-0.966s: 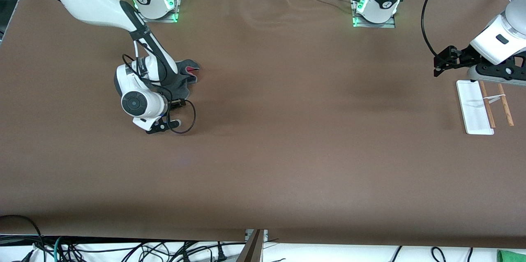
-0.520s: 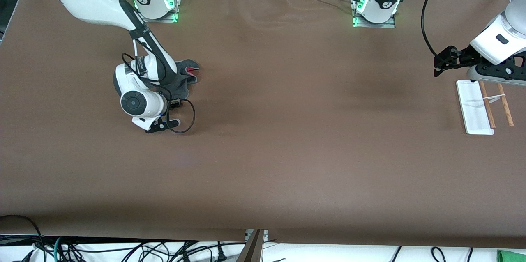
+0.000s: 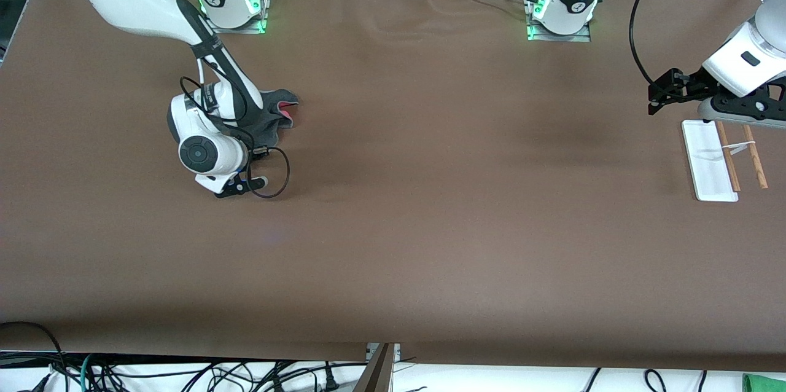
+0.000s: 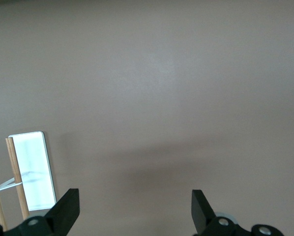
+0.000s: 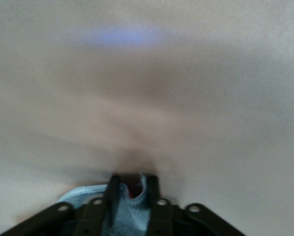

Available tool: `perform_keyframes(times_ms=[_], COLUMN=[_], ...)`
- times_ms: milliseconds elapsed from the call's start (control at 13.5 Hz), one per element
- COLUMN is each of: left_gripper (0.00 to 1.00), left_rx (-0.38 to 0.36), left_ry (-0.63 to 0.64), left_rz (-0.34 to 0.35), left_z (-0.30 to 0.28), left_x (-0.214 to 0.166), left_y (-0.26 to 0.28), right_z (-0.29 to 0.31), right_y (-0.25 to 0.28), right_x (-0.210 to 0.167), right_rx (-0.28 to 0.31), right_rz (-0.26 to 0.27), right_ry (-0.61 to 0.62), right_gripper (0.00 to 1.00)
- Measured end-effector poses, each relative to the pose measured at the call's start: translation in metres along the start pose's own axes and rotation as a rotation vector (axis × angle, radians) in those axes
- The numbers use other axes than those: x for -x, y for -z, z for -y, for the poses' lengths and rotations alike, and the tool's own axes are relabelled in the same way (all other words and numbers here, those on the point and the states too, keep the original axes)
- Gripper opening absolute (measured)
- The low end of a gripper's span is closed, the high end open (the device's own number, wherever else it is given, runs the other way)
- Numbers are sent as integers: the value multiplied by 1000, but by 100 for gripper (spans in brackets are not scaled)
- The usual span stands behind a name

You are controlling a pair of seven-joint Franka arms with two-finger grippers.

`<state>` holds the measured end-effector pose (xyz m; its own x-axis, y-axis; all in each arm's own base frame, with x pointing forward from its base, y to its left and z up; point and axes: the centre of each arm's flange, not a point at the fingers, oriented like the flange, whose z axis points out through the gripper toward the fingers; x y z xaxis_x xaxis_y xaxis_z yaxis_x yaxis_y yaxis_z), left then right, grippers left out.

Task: Pass towel and hang on rack
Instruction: 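Close the right gripper on the towel edge, then lift the towel with the right gripper while the left gripper approaches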

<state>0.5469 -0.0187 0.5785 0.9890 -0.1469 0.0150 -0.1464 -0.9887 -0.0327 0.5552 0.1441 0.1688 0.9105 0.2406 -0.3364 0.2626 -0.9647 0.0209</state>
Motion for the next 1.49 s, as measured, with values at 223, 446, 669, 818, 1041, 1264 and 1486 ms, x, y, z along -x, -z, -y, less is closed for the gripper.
perform_keyframes(times_ms=[223, 446, 669, 818, 1041, 1264, 1486], left_gripper=[100, 100, 100, 100, 100, 100, 100], left_rx=[0, 0, 0, 0, 0, 1, 36], left_ry=[0, 0, 0, 0, 0, -5, -9], left_rz=[0, 0, 0, 0, 0, 8, 49], left_z=[0, 0, 0, 0, 0, -3, -10], left_x=[0, 0, 0, 0, 0, 0, 0], left_y=[0, 0, 0, 0, 0, -1, -10], right_z=[0, 0, -3, 1, 11, 30, 54], right_y=[-1, -2, 22, 61, 137, 204, 260], right_x=[2, 4, 4, 1, -1, 4, 16], right_rx=[1, 3, 12, 4, -30, -77, -120], right_rz=[13, 35, 43, 52, 59, 51, 37], right_ry=[0, 0, -6, -10, -13, 11, 28], right_gripper=[4, 2, 2, 2, 2, 2, 2])
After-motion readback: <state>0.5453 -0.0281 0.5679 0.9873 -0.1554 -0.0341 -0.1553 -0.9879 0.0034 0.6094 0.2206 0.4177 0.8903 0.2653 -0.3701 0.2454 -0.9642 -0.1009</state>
